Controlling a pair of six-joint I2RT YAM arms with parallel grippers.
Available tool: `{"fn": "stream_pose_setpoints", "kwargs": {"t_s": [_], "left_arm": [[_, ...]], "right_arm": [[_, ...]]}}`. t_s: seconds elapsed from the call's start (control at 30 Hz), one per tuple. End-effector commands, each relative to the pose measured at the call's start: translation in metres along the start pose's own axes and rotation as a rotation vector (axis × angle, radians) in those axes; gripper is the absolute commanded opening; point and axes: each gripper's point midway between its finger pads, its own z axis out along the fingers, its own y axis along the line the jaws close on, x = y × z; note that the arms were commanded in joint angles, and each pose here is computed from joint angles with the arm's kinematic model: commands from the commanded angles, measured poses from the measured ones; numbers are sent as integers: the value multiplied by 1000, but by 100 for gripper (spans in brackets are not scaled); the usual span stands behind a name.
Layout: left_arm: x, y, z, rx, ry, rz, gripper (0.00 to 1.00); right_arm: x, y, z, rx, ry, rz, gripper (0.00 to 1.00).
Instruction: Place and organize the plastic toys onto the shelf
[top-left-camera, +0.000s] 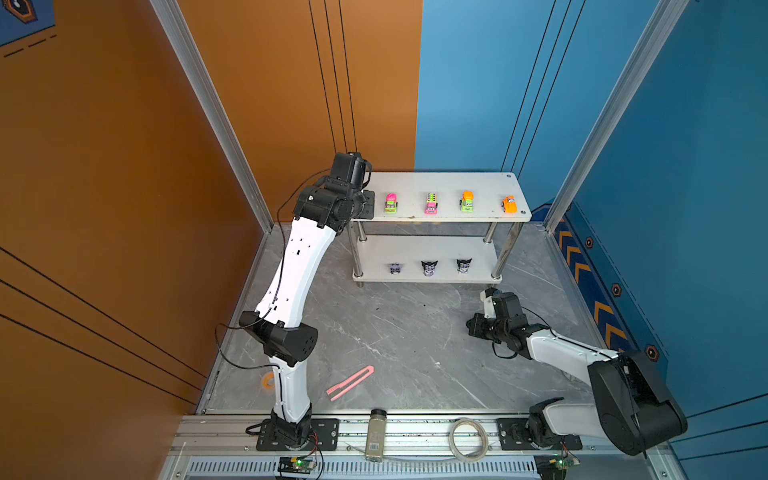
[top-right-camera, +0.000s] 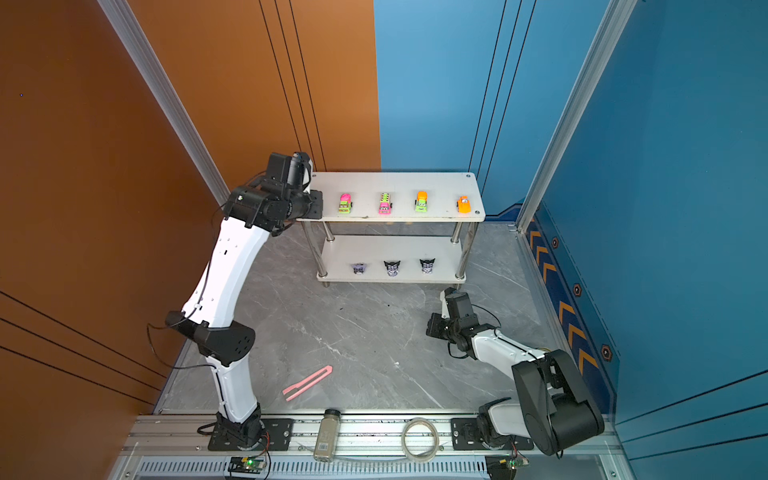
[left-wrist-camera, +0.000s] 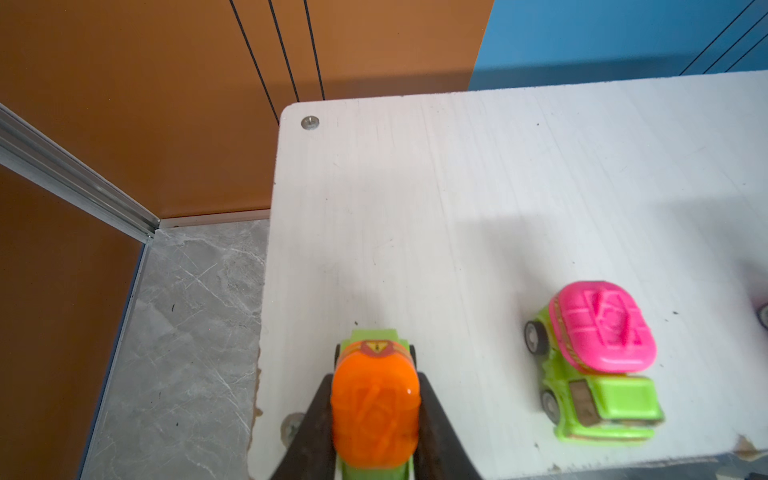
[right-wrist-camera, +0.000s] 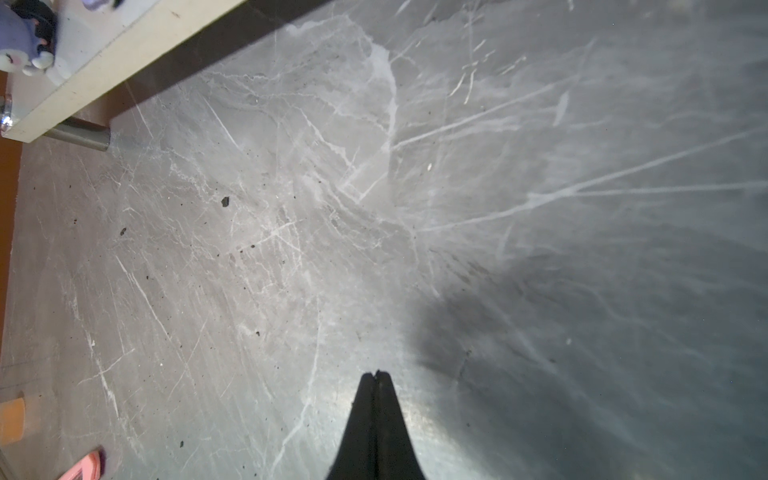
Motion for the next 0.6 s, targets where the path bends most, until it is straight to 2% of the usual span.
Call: {"fn": "stream_pose_setpoints", "kwargs": {"t_s": [0.0,0.3,0.57], "left_arm": [[8,-1,9,15,42,12,19],[11,-3,15,16,55,12,36],[11,-2,16,10,54,14,43]], "right_arm": [[7,-2,3,8,28,16,0],[7,-3,4,10,32,17,0],[8,-3,4,12,33,19,0]]}}
